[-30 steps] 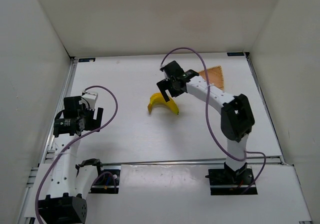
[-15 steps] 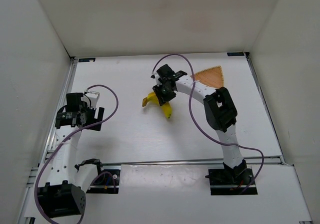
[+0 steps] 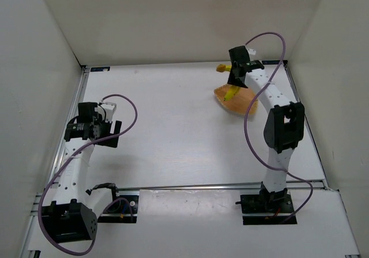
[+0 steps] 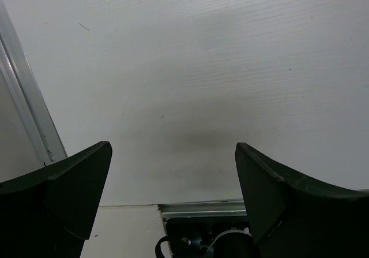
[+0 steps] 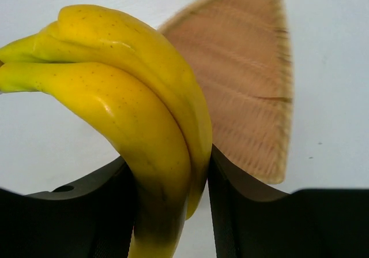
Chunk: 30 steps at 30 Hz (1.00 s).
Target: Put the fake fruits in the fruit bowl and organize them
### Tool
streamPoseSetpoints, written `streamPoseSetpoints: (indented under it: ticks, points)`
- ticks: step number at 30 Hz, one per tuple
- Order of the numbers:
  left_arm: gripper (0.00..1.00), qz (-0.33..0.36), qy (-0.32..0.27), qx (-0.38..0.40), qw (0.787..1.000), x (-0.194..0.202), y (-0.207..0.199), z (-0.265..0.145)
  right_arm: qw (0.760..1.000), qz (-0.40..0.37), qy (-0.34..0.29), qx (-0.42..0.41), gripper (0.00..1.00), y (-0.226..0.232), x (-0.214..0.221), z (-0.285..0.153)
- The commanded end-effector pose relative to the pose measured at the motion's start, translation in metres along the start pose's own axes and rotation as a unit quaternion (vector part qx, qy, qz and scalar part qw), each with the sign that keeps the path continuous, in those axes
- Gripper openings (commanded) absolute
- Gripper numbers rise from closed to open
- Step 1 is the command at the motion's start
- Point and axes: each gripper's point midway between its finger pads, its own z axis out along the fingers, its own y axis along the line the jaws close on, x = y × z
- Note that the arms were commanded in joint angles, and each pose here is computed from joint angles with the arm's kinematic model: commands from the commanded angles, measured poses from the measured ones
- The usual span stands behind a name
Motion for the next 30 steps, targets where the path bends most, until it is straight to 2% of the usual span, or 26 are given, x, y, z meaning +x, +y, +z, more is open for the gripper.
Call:
streamPoseSetpoints:
  ticks: [1, 2, 5, 9, 10, 11, 13, 14, 16, 17, 18, 19, 20, 21, 22, 24, 25, 27, 28, 30]
  points:
    - [1.00, -0.003, -0.028, 0.006, 1.000, -0.018, 0.000, -0.010, 0.992, 0.052, 0.059, 0.102, 0.06, -0.047, 0.030, 0.039]
    - [1.00, -0.003, -0.028, 0.006, 1.000, -0.018, 0.000, -0.010, 0.990, 0.066, 0.070, 0.101, 0.09, -0.053, 0.033, 0.046]
    - [1.00, 0.001, -0.024, 0.009, 1.000, -0.016, -0.003, -0.010, 0.988, 0.072, 0.082, 0.111, 0.31, -0.068, 0.037, 0.056]
    - [1.00, -0.004, -0.024, 0.009, 1.000, -0.015, -0.004, -0.012, 0.992, 0.057, 0.091, 0.068, 0.78, -0.063, 0.028, 0.055]
    - [1.00, -0.004, -0.029, 0.008, 1.000, -0.018, -0.003, -0.014, 0.993, 0.053, 0.086, 0.065, 0.94, -0.064, 0.023, 0.050]
    - [1.00, -0.004, -0.024, 0.014, 1.000, -0.015, -0.006, -0.014, 0.995, 0.055, 0.070, 0.053, 1.00, -0.062, 0.011, 0.036]
    - [1.00, -0.003, -0.029, 0.013, 1.000, -0.016, -0.005, -0.016, 0.996, 0.054, 0.057, 0.047, 1.00, -0.065, 0.004, 0.019]
    - [1.00, 0.001, -0.024, 0.014, 1.000, -0.013, -0.006, -0.017, 0.997, 0.061, 0.029, 0.045, 1.00, -0.070, -0.011, -0.004]
    - [1.00, 0.001, -0.027, 0.007, 1.000, -0.013, -0.004, -0.019, 0.996, 0.073, 0.018, 0.050, 1.00, -0.083, -0.009, -0.026]
    - [1.00, 0.001, -0.027, 0.007, 1.000, -0.013, -0.003, -0.019, 0.995, 0.089, -0.019, 0.036, 1.00, -0.087, -0.023, -0.058]
    - [1.00, 0.001, -0.030, 0.000, 1.000, -0.013, -0.002, -0.021, 0.994, 0.105, -0.024, 0.028, 1.00, -0.095, -0.021, -0.069]
    - [1.00, 0.001, -0.035, -0.001, 0.999, -0.014, -0.001, -0.023, 0.993, 0.116, -0.005, 0.034, 1.00, -0.114, 0.002, -0.066]
    - [1.00, 0.001, -0.040, -0.003, 0.999, -0.016, -0.001, -0.022, 0.989, 0.142, -0.026, 0.014, 1.00, -0.124, 0.001, -0.092]
    - [1.00, 0.001, -0.039, -0.003, 0.999, -0.014, -0.001, -0.022, 0.986, 0.165, -0.006, -0.019, 1.00, -0.124, 0.016, -0.098]
    - [1.00, -0.006, -0.047, -0.010, 0.999, -0.016, 0.001, -0.024, 0.980, 0.199, 0.003, -0.012, 1.00, -0.149, 0.027, -0.099]
    - [1.00, -0.013, -0.042, -0.013, 0.999, -0.012, 0.001, -0.018, 0.971, 0.233, 0.039, -0.019, 1.00, -0.167, 0.077, -0.105]
    - [1.00, -0.018, -0.052, -0.016, 0.998, -0.015, 0.001, -0.020, 0.965, 0.260, 0.030, -0.014, 1.00, -0.185, 0.087, -0.115]
    - [1.00, -0.024, -0.047, -0.014, 0.999, -0.011, 0.000, -0.015, 0.956, 0.284, 0.076, -0.011, 1.00, -0.191, 0.137, -0.112]
    - [1.00, -0.024, -0.047, -0.014, 0.999, -0.011, 0.000, -0.015, 0.948, 0.314, 0.059, -0.002, 1.00, -0.200, 0.141, -0.120]
    - [1.00, -0.024, -0.051, -0.015, 0.998, -0.014, 0.000, -0.015, 0.943, 0.326, 0.064, 0.015, 1.00, -0.204, 0.161, -0.123]
